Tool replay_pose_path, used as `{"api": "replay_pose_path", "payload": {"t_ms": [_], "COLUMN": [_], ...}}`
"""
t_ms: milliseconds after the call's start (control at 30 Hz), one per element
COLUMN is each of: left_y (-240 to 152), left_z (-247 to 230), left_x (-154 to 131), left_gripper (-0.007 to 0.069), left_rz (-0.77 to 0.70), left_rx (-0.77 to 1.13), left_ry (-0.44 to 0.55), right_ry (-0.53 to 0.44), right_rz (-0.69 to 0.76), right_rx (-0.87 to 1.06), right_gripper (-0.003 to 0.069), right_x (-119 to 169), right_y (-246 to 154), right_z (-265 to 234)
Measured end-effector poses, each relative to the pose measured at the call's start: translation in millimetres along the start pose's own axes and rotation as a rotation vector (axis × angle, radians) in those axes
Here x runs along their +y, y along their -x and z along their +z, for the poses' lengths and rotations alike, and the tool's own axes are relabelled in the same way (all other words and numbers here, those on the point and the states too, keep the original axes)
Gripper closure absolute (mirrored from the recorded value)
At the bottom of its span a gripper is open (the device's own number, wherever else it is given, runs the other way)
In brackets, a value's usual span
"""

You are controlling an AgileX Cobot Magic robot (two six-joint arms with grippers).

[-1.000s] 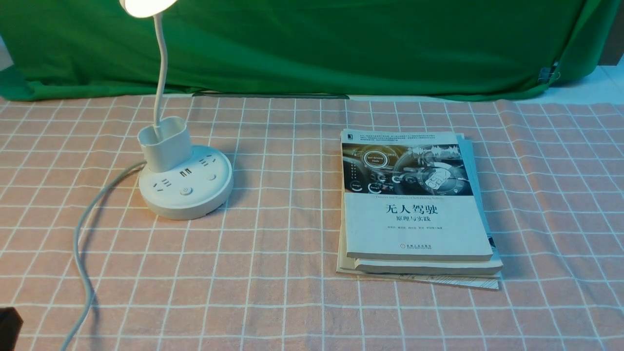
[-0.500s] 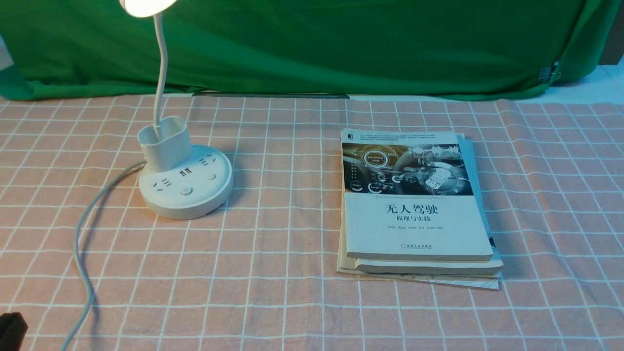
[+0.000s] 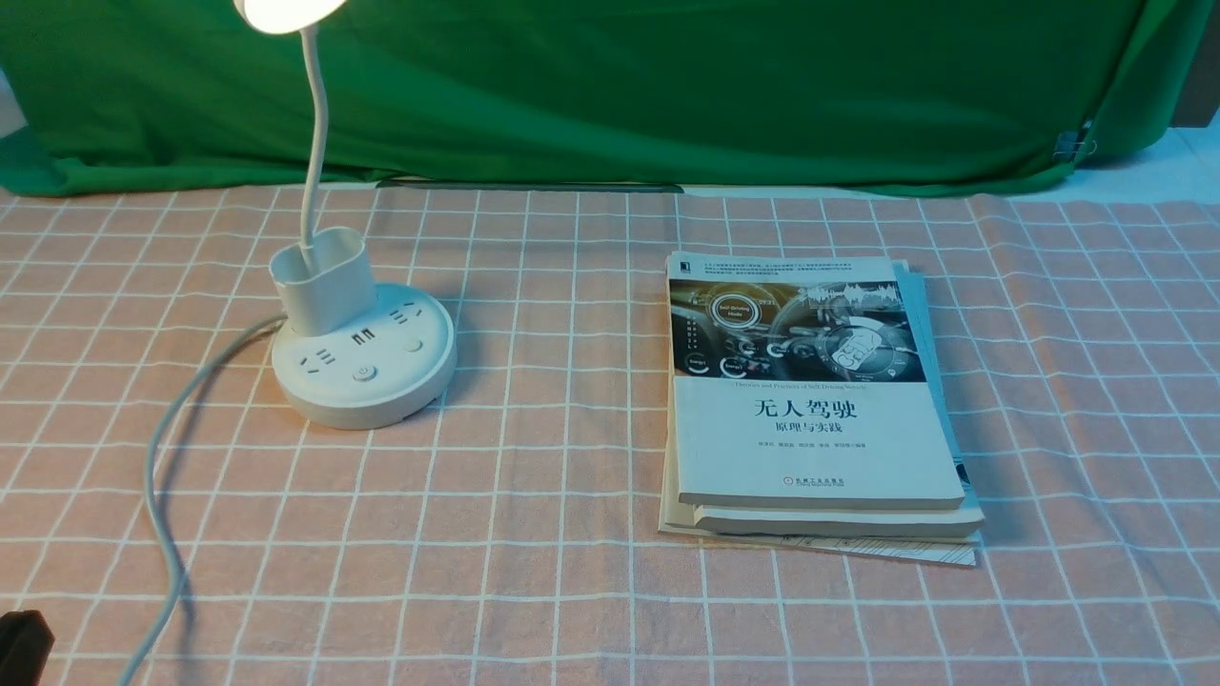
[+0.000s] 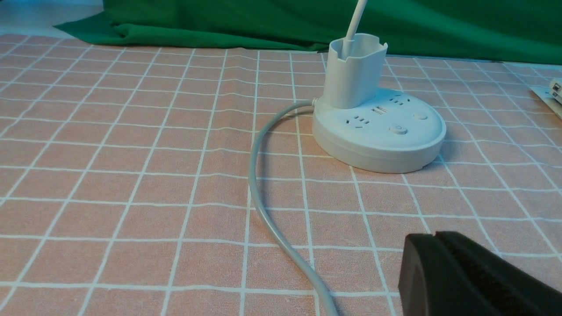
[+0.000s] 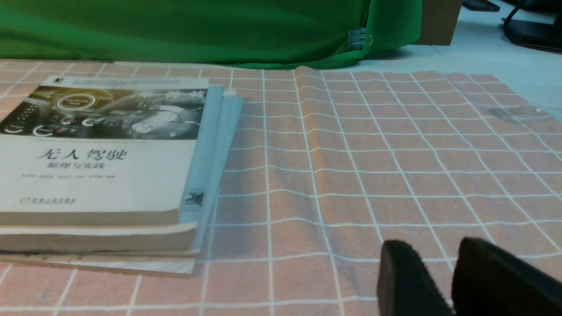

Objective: Turn on the table lamp on the pink coffee tablecloth with your hand.

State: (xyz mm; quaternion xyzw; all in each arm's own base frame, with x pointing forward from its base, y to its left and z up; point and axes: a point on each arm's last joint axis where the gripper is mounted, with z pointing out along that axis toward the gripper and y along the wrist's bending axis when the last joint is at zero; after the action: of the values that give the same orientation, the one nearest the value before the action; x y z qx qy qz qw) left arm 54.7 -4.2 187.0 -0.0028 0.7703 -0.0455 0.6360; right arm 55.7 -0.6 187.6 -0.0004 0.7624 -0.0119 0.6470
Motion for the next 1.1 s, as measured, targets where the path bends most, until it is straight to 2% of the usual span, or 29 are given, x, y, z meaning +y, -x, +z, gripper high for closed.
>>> {"api": "replay_pose_path", "payload": {"t_ms": [1100], "left_y": [0.0], "left_z": [0.0], "left_x": [0.0], "left_gripper": [0.0603], "left_rz": [0.024], "left_rx": [0.0], "left_ry": [-0.001], "right_ry": [0.0], "right_rz": [0.001], "right_rx": [0.0], "right_gripper": [0.0421], "right_x": [0.0], "right_y": [0.0], "right_z": [0.0]}}
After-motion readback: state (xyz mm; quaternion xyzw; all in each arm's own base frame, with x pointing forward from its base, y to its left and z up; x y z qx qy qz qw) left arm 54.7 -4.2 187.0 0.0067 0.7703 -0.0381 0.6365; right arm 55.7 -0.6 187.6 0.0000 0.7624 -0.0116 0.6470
